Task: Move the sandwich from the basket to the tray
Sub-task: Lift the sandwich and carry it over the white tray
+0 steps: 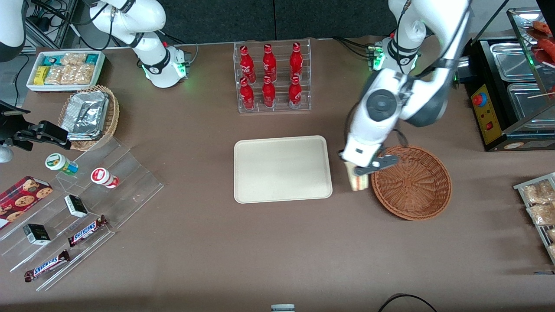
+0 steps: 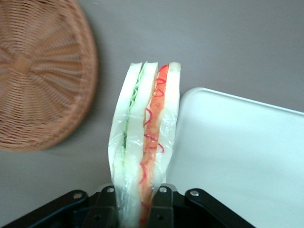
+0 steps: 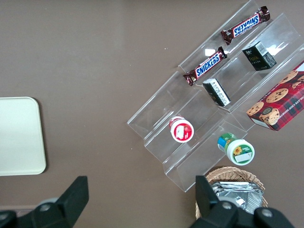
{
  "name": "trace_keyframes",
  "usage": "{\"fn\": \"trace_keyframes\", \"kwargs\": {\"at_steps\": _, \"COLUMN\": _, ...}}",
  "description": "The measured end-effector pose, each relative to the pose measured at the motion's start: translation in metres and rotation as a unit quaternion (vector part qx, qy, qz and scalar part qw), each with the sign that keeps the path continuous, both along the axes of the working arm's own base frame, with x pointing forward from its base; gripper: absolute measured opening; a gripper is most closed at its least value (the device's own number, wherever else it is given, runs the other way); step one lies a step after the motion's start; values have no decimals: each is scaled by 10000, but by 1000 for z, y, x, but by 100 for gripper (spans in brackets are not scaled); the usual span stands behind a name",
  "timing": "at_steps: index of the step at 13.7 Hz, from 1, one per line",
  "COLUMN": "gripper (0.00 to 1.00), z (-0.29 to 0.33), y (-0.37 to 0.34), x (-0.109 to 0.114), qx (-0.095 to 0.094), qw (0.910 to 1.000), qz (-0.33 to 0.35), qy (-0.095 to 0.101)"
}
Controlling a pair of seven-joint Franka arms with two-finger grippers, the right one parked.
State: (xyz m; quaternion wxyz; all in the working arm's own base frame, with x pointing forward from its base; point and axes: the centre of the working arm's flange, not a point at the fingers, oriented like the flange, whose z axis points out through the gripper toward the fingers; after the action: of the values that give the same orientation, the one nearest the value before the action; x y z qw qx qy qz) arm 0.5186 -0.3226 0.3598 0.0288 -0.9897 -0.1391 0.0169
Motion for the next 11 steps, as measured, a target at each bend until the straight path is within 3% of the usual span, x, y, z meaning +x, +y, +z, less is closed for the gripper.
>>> {"fn": "trace_keyframes", "kwargs": {"at_steps": 2, "gripper": 18, "z": -14, "y": -46, "x": -6, "qx": -24, "qw": 9998, "qz": -215, "qy": 22}}
{"fn": "trace_keyframes", "kwargs": {"at_steps": 6, "gripper": 18, "z": -40, "y": -124, "x": -19, "qx": -264, "qw": 9982, "qz": -504, "qy": 171}}
{"fn": "trace_keyframes", "kwargs": {"at_steps": 11, "gripper": 18, "z": -75, "y": -181, "x": -45, "qx": -224, "qw": 9960, "qz": -824, "qy": 273}}
